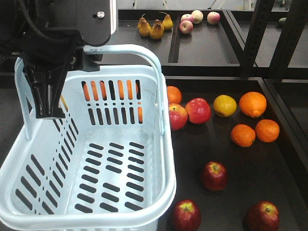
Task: Pick three apples into basket with both arms
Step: 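Drive the base up to the fruit table edge holding the basket, then lower the light-blue basket onto the table with the left gripper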
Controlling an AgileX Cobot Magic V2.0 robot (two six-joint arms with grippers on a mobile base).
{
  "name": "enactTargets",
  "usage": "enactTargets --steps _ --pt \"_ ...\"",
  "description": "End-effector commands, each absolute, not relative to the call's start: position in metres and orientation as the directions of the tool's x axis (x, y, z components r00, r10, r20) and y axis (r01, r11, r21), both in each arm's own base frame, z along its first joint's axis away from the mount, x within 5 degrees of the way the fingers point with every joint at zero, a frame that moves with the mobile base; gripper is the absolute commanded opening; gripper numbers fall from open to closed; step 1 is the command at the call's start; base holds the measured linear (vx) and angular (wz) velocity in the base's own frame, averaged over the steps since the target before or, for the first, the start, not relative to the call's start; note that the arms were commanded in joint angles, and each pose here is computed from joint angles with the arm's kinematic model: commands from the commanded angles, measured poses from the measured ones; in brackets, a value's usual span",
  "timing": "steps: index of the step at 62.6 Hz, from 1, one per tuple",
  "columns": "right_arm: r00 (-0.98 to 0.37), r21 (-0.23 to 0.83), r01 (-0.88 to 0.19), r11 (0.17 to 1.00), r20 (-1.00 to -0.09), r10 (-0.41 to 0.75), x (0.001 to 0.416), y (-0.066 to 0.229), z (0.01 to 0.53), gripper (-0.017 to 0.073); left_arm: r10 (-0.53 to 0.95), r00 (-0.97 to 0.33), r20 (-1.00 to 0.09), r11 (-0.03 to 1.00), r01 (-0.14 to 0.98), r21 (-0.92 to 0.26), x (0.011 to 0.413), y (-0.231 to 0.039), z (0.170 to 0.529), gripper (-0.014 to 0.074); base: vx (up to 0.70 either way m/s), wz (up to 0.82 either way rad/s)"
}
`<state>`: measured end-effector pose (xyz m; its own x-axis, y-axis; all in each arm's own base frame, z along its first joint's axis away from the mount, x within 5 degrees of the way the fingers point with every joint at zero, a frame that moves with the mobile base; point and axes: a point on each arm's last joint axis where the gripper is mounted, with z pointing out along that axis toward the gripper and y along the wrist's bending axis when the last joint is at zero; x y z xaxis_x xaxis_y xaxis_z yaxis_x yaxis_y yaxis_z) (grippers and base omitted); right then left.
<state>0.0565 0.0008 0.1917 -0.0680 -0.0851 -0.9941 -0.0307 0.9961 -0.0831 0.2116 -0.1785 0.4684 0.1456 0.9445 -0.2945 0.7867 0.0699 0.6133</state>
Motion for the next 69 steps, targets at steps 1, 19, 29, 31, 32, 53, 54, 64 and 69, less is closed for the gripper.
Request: enactTargets --steps 1,19,29,31,32,53,54,64,69 --pt "0.009 -0.097 -0.026 0.995 -0.995 -0.097 0.056 0.001 0.195 -0.0008 0.918 0.172 -0.356 0.123 0.731 0.671 0.204 -0.172 0.49 -0.0006 0.0 0.0" --pt "0.009 -0.097 -0.026 0.995 -0.995 -0.097 0.056 0.001 0.195 -0.0008 0.925 0.168 -0.34 0.114 0.733 0.671 0.208 -0.174 0.485 -0.0006 0.0 0.0" --pt "0.009 -0.097 -0.026 0.995 -0.995 -0.097 0.056 0.001 0.195 -0.0008 0.94 0.157 -0.304 0.103 0.716 0.69 0.225 -0.176 0.474 -0.0006 0.0 0.0" --pt "0.009 -0.097 -0.026 0.995 -0.995 -0.097 0.056 0.001 0.195 -0.0008 0.942 0.158 -0.297 0.1 0.712 0.696 0.231 -0.176 0.47 -0.0006 0.0 0.0" --pt "0.008 -0.097 -0.026 0.995 -0.995 -0.097 0.056 0.001 0.195 -0.0008 0.941 0.162 -0.298 0.101 0.705 0.702 0.233 -0.176 0.468 -0.0006 0.0 0.0" --pt "0.008 -0.097 -0.026 0.995 -0.995 -0.097 0.056 0.001 0.195 -0.0008 0.931 0.195 -0.309 0.096 0.686 0.722 0.285 -0.157 0.393 -0.0006 0.0 0.0" --pt "0.008 -0.097 -0.026 0.995 -0.995 -0.097 0.056 0.001 0.195 -0.0008 0.929 0.194 -0.315 0.101 0.686 0.721 0.287 -0.156 0.389 -0.0006 0.0 0.0" --pt "0.008 -0.097 -0.026 0.995 -0.995 -0.097 0.056 0.001 0.195 -0.0008 0.917 0.188 -0.352 0.133 0.689 0.712 0.307 -0.149 0.355 -0.0006 0.0 0.0" --pt "0.008 -0.097 -0.026 0.995 -0.995 -0.097 0.056 0.001 0.195 -0.0008 0.909 0.184 -0.374 0.137 0.716 0.684 0.318 -0.151 0.34 -0.0006 0.0 0.0"
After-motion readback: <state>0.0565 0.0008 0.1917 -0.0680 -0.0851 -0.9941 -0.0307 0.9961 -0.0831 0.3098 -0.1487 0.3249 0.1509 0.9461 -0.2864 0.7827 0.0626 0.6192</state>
